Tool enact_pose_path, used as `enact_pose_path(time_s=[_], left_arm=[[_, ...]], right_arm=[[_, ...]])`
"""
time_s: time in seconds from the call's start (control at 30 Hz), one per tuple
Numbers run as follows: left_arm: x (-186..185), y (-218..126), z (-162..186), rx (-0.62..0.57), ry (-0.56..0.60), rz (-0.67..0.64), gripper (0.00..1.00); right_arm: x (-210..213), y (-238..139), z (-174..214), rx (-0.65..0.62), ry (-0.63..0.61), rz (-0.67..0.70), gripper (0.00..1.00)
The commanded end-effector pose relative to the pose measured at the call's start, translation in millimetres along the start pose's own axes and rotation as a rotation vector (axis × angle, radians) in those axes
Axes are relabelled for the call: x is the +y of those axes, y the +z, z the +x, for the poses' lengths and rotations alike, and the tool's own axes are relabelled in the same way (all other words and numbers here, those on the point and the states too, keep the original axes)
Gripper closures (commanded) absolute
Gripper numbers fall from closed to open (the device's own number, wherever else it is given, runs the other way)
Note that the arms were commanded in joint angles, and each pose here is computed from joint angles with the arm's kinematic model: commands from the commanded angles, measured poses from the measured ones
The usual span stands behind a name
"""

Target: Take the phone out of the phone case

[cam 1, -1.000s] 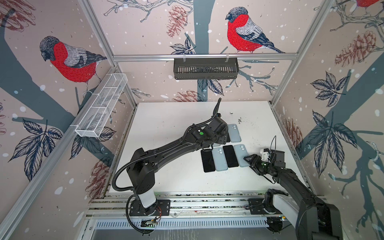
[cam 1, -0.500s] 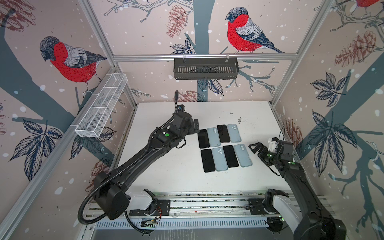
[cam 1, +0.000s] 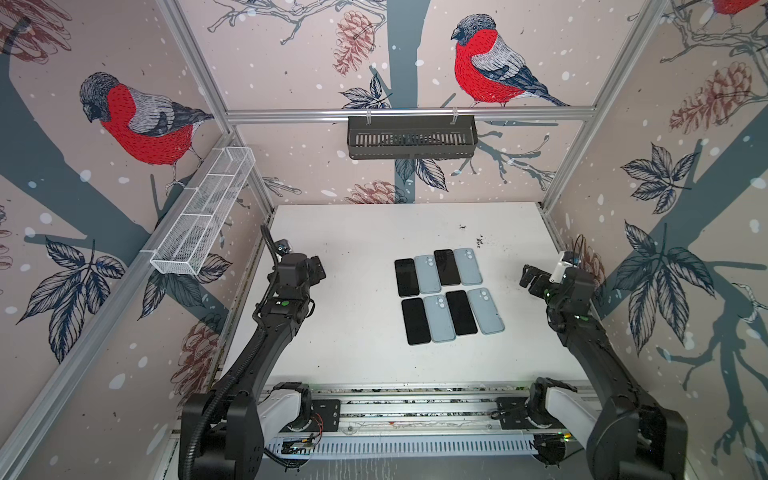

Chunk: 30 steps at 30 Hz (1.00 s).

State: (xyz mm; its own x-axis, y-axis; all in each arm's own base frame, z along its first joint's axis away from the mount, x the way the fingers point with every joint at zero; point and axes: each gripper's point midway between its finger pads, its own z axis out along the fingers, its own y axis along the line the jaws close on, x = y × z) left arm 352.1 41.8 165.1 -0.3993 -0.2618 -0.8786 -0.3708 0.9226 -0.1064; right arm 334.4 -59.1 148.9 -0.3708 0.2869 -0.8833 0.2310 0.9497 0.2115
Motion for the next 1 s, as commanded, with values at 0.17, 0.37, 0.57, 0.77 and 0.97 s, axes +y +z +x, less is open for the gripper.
enact_pose_path(time_s=[0.17,0.37,0.57,0.77,0.97], left_arm=[[7,19,-6,-0.284,0.089,0.086,0.02],[-24,19,13,-0.359,0.117,0.295,0.02],[-39,13,29,-0.411,0.172,0.406,0.02],[-47,23,34,-0.356,0.213,0.428,0.02],[-38,29,32,-0.348,0.193,0.333,0.02]], right_arm=[[-11,-1,-10,-0.271,-0.060,0.037,0.00],[4,-14,2,-0.363,-0.115,-0.005,0.00],[25,4,-2,-0.386,-0.142,-0.051,0.00],[18,35,15,-0.300,-0.147,0.071,0.01],[22,36,13,-0.309,-0.169,0.078,0.01]])
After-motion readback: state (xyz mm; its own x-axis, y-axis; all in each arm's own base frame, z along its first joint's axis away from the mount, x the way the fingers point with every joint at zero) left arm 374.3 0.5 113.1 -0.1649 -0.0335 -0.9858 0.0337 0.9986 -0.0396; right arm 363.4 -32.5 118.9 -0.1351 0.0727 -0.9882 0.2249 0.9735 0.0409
